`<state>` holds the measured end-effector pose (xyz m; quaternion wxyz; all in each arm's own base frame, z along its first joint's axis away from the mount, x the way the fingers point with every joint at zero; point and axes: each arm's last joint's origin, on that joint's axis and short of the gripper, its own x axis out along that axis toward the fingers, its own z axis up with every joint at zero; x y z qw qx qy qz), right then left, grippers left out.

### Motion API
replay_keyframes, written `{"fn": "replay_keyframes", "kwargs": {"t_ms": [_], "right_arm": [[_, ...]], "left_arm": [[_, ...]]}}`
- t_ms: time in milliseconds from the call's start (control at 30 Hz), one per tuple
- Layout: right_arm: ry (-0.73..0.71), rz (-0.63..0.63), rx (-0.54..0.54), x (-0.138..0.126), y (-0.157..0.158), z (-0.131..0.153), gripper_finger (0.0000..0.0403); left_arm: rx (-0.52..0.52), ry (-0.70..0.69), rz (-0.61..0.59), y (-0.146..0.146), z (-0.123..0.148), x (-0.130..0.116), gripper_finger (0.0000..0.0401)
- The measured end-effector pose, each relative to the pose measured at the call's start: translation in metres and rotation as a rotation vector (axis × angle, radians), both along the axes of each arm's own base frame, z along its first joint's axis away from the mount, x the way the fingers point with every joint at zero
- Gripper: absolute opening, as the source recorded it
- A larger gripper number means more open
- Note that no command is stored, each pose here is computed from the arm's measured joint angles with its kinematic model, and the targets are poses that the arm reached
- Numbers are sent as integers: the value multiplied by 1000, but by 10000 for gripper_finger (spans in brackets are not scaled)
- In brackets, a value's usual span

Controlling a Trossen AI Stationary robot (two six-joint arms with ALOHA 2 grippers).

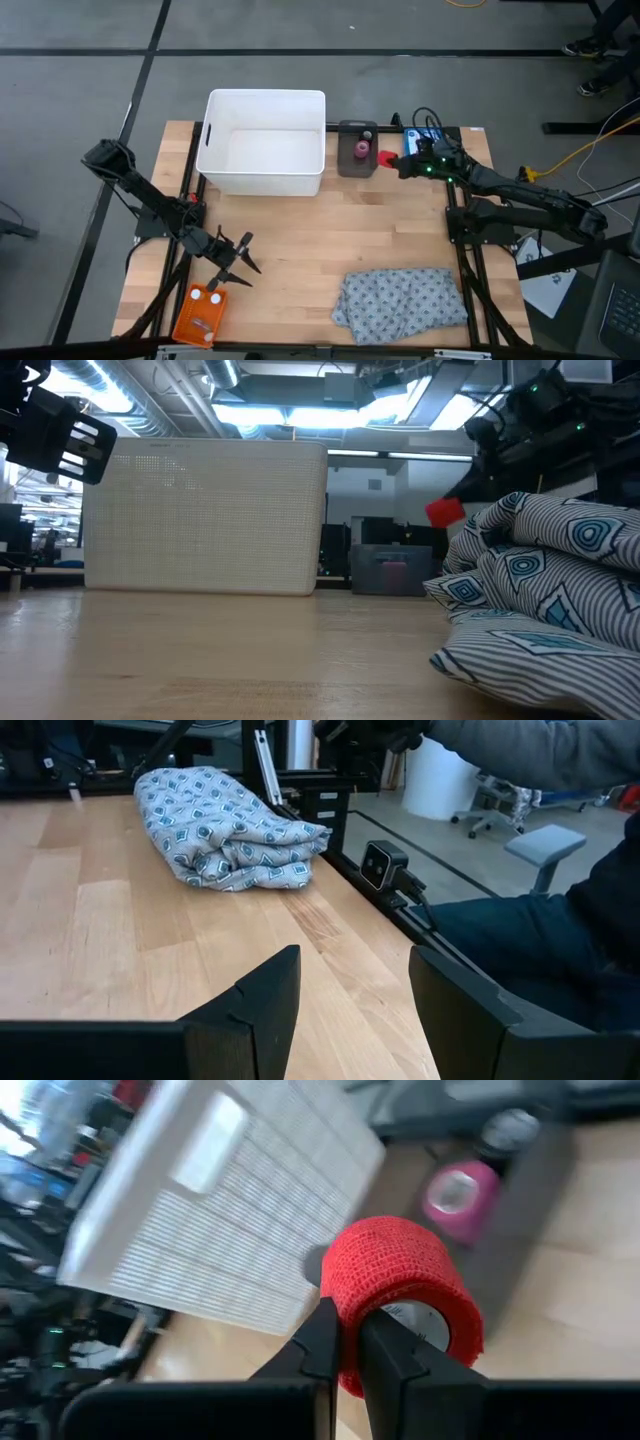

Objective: Pick & place medical supplies in basket/bin
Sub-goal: Put the red bandage into the black bin

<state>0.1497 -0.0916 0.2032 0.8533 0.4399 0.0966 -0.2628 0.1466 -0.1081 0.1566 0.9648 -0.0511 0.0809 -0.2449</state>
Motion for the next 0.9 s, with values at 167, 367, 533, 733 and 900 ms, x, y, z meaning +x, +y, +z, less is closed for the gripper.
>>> {"fn": "replay_keyframes", "kwargs": {"t_ms": [167,367,533,733,900], "right_arm": [[-123,45,-75,11,5,12,25],[-133,93,-130,32,9,24,25],[45,93,-159,63,0,46,25],[390,97,-130,103,-19,67,25],[595,142,-56,132,-32,68,25]], "left_arm": [[13,-8,4,0,0,0,187],[13,-8,31,5,0,3,187],[7,-4,12,9,0,6,187],[4,-2,0,9,0,7,187],[-10,7,-24,8,0,6,187]]}}
